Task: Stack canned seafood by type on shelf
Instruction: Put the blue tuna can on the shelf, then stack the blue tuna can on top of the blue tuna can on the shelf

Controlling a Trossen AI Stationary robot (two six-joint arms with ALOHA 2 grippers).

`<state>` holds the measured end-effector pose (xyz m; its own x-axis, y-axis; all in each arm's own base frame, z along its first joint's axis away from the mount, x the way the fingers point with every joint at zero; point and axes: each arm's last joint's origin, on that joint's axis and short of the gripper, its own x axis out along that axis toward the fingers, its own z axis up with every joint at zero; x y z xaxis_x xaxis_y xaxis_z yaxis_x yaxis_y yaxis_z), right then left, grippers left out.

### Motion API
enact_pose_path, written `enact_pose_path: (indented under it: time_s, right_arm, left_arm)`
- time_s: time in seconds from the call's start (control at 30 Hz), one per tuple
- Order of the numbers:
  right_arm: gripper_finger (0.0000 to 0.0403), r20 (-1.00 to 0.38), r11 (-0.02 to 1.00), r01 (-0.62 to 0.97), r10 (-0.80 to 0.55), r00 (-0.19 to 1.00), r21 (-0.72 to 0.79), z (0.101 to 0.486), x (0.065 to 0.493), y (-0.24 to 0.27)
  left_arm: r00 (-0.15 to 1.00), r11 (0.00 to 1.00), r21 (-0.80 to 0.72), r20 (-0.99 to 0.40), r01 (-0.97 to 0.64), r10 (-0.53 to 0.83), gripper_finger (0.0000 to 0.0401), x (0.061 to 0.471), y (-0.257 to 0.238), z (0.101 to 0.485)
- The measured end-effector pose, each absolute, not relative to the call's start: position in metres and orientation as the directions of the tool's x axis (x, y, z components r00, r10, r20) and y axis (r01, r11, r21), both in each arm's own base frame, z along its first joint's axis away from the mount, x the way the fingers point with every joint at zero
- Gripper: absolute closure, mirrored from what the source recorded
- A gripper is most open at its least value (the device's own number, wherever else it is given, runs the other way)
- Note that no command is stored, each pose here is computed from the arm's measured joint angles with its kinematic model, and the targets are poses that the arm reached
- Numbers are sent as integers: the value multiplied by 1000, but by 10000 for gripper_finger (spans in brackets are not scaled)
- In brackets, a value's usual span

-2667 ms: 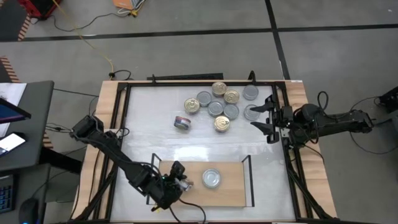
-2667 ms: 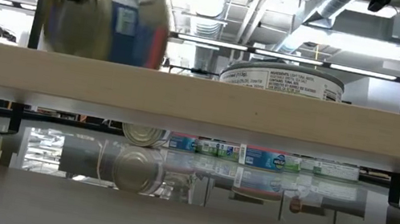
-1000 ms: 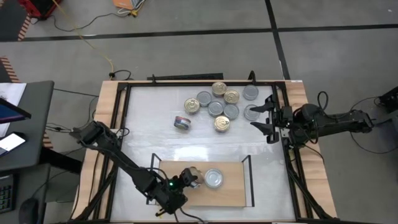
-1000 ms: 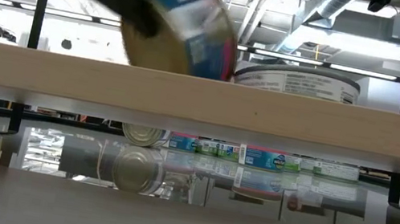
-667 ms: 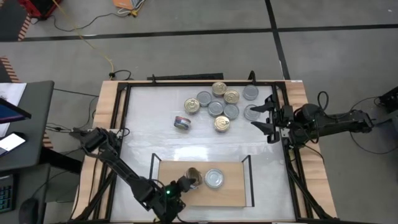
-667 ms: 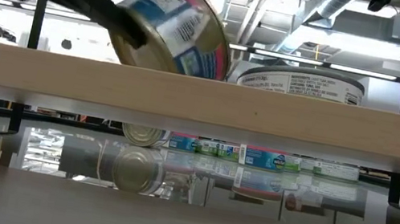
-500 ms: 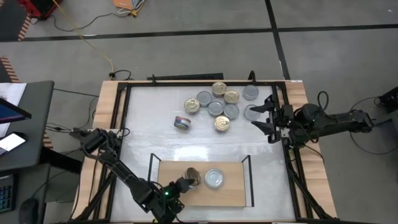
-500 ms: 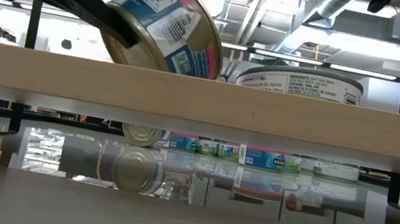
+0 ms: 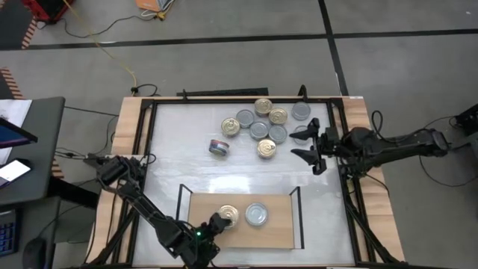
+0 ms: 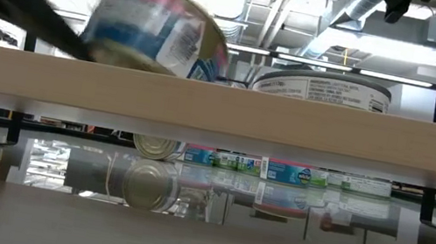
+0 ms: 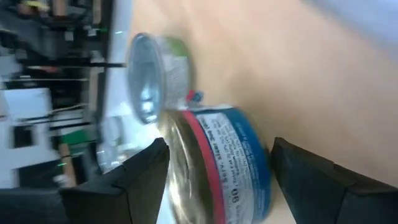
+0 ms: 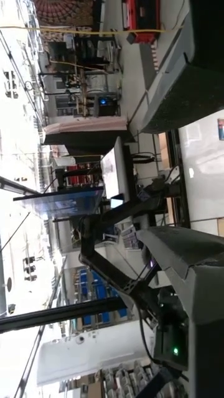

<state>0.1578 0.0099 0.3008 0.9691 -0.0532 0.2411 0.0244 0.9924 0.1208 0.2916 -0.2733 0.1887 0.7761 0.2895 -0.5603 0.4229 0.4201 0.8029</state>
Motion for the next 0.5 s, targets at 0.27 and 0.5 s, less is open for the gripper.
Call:
enact_pose_path:
  time_s: [0.27,0.5]
  right_arm:
    - [121,244,991,10,-42,969,130,300,160,12]
    - [121,241,991,10,-42,970,135,300,160,12]
  left_arm:
    - [726,560,690,-654,458,211,130,295,-278,209]
    - [702,762,504,-706,405,94,133,309,-263,266]
